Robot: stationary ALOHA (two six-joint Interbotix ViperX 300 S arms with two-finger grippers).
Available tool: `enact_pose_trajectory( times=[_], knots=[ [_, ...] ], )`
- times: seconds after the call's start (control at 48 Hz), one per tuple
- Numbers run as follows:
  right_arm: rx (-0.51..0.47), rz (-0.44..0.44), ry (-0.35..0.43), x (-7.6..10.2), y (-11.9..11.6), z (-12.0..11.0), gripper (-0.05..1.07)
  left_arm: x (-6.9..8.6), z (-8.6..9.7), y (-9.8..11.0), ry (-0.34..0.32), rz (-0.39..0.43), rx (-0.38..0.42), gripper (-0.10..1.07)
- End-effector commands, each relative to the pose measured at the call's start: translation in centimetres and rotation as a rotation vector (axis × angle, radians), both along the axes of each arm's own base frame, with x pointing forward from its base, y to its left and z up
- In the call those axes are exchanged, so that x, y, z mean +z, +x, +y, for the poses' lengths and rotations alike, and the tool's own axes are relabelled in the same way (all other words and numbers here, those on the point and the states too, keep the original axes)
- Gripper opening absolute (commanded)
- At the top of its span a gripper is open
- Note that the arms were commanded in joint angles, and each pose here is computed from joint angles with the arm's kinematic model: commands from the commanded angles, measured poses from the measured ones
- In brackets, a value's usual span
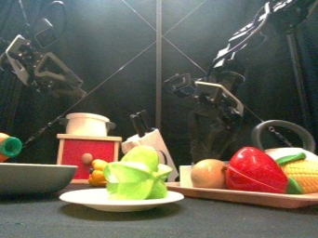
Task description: Place white sushi roll on plate
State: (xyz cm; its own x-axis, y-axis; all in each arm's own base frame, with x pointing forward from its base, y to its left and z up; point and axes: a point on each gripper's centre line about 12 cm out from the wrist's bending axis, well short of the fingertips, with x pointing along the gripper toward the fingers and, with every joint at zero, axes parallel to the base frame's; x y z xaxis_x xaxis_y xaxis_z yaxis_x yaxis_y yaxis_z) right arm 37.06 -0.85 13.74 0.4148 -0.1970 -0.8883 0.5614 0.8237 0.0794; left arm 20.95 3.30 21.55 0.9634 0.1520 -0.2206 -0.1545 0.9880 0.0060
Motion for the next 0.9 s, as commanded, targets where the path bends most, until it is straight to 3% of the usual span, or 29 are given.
enact_pose_trajectory(
  times=[0.0,0.875],
  knots=[
    [0.002,-0.045,0.001,1.4,0.7,0.0,0.94,0.5,0.1,0.2,0.004,-0.018,0.001,0.86],
    [-0.007,-0.013,-0.012,1.5,1.9,0.3,0.94,0.4,0.0,0.1,0.003,-0.013,0.001,0.86]
  ],
)
